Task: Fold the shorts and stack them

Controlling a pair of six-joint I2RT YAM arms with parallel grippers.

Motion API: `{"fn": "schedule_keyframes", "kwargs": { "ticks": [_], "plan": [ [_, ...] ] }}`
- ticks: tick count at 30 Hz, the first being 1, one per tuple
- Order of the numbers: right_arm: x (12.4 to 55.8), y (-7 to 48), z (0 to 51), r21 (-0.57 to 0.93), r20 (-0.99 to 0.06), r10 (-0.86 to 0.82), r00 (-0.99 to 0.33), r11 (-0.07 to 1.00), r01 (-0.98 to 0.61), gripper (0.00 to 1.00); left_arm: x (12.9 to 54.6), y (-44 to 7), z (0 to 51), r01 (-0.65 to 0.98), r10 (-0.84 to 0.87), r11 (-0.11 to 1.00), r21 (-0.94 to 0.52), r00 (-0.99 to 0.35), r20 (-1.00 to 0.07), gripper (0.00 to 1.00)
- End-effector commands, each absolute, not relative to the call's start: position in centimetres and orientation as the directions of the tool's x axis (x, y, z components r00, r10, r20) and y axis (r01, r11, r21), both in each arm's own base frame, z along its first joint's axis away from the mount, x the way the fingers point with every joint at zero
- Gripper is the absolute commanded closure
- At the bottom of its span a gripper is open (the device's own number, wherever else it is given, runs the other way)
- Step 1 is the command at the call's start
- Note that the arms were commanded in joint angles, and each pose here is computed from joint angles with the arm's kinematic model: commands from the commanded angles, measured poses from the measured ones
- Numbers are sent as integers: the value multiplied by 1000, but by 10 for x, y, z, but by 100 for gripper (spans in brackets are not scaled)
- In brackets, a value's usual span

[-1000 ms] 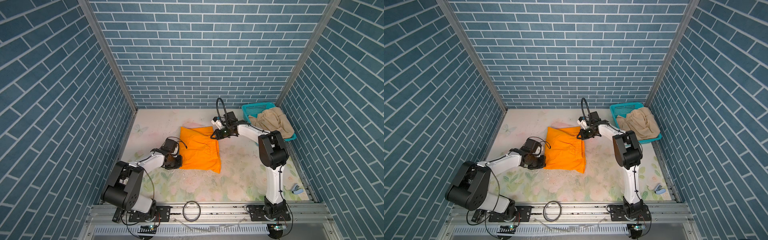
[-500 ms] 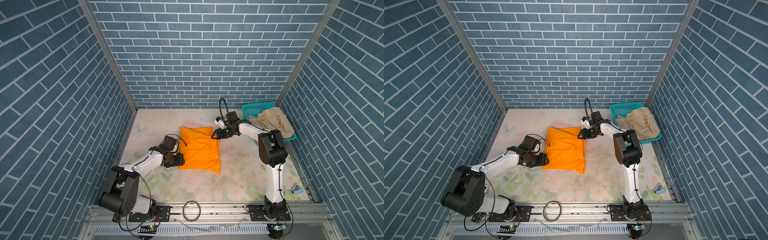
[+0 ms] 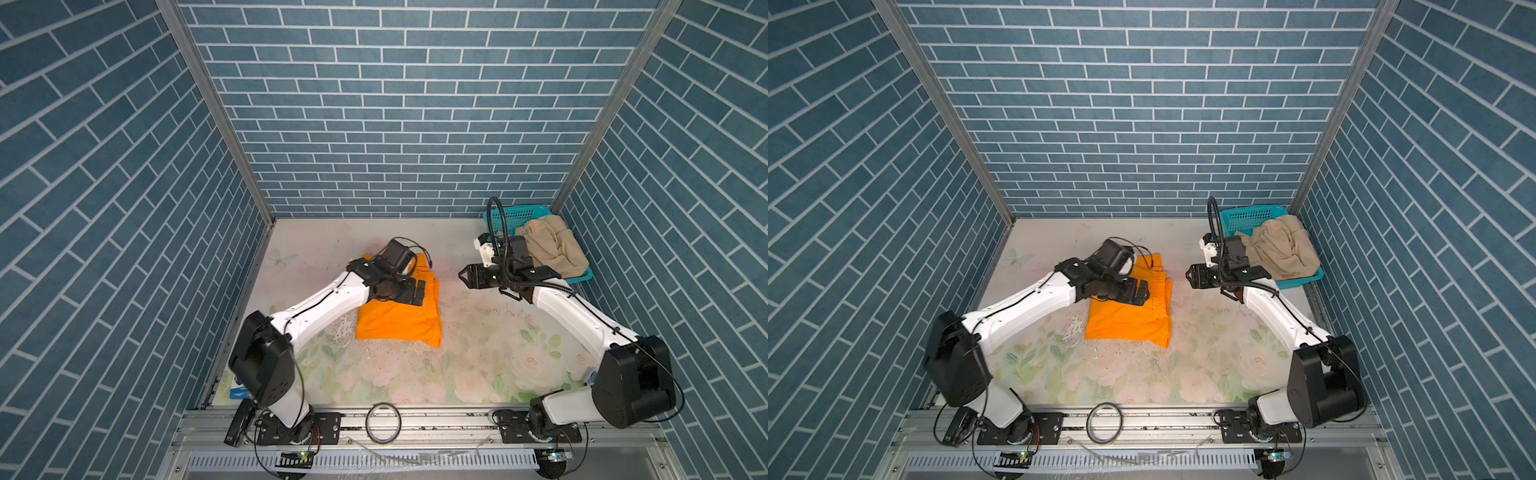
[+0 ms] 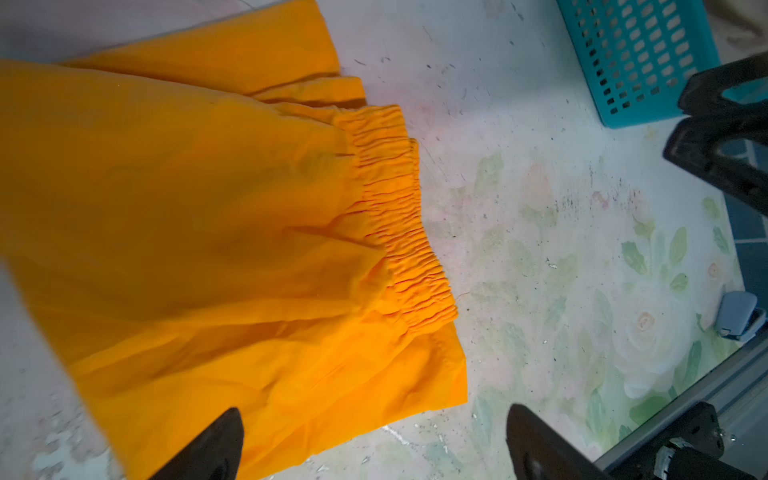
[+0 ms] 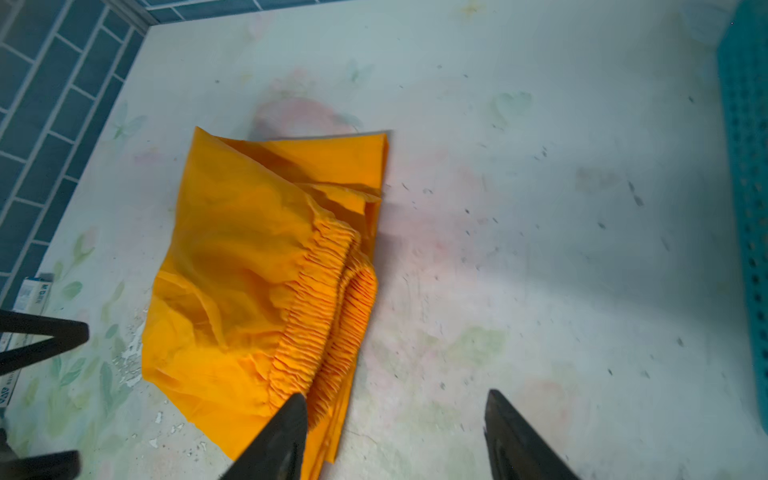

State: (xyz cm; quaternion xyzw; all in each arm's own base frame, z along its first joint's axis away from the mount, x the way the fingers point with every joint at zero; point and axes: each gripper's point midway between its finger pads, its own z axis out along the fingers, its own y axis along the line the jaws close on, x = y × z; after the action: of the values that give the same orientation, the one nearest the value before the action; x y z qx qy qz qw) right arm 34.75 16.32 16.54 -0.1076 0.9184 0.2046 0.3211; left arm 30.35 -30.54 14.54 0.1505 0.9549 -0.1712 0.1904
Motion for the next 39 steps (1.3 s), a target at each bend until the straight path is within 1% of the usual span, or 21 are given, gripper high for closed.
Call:
{"fn": "schedule_keyframes", "kwargs": {
  "ticks": [1,3,6,8,10,14,19,25,29,33,36,39],
  "plan": [
    [339,134,169,297,-644,34,-765,932,-209,31,289,-324,101,355,299,923,-150,-904,-305,0],
    [330,125,172,313,-654,68,-754,931,-188,31,286,-336,81,373,333,921,-114,-903,-271,0],
    [322,120,176,326,-667,93,-739,929,-178,31,282,-342,59,365,334,924,-111,-914,-231,0],
    [318,120,176,334,-666,98,-740,926,-177,31,278,-341,49,360,331,927,-104,-917,-222,0],
    [316,121,173,345,-660,102,-744,921,-180,31,276,-337,39,352,327,931,-93,-921,-212,0],
    [315,124,166,365,-648,110,-754,913,-181,31,274,-320,20,345,334,939,-19,-922,-196,0],
    [316,127,161,373,-637,108,-763,910,-182,31,276,-295,7,324,325,945,37,-927,-189,2],
    [321,130,158,382,-625,108,-773,906,-183,31,289,-242,-5,236,242,970,52,-953,-185,4],
    [326,133,156,392,-617,112,-779,902,-181,31,303,-185,-3,158,176,982,104,-965,-192,4],
    [334,138,156,404,-611,114,-783,896,-184,31,321,-139,-2,89,110,990,112,-974,-198,4],
    [340,142,158,421,-608,122,-785,887,-188,31,337,-102,3,48,87,980,191,-976,-199,3],
    [343,144,162,425,-612,123,-781,884,-194,31,345,-82,13,20,61,978,206,-980,-192,1]
  ]
}}
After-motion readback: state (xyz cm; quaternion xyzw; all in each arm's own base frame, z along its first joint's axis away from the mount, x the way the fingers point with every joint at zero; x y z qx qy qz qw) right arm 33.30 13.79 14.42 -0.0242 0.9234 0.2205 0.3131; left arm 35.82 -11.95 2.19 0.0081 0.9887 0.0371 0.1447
